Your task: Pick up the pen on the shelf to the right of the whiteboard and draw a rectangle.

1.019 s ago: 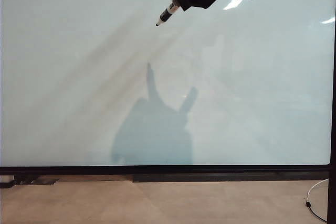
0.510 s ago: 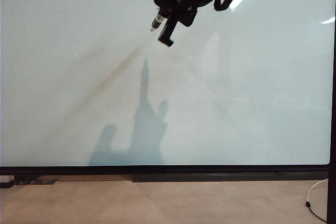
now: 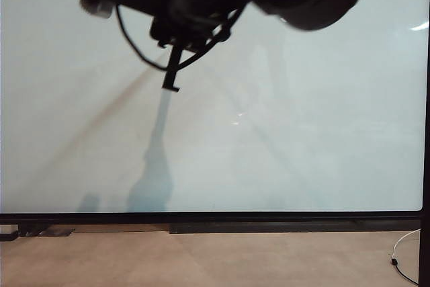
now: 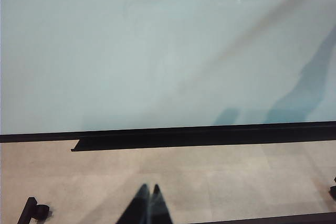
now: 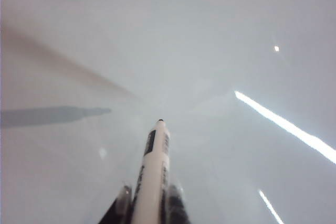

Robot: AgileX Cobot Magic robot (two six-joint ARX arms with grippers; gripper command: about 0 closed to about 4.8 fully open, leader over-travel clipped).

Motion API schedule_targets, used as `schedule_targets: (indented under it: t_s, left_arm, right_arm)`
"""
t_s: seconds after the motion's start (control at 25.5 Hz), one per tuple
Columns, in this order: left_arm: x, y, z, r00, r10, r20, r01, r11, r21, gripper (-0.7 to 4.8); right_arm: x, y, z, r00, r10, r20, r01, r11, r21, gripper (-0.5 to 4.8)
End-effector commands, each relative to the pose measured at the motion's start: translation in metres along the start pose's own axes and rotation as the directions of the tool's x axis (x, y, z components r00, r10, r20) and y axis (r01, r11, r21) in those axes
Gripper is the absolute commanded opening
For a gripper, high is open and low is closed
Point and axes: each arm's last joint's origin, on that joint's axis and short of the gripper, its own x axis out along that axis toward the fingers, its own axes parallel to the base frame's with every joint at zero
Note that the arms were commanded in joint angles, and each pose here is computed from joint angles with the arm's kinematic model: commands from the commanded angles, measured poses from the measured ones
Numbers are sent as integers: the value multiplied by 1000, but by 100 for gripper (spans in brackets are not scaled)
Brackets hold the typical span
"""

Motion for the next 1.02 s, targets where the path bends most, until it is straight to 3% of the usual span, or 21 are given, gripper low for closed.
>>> schedule_targets:
  t_s: [0.04,0.31,1.02]
  left_arm:
    - [0,0,2,1000,-1,13,1,1000,1,-5]
    - [0,0,2,1000,-1,13,1,1000,1,-5]
    - [0,0,2,1000,-1,13,1,1000,1,-5]
  right_arm:
    - [2,5,4,998,-49,-46,48,999,-13,-6]
    - [12,19,10,991,-65,-117,63,998,-21,-6]
    - [22,15,6,993,-92,-75,93,996,0,-6]
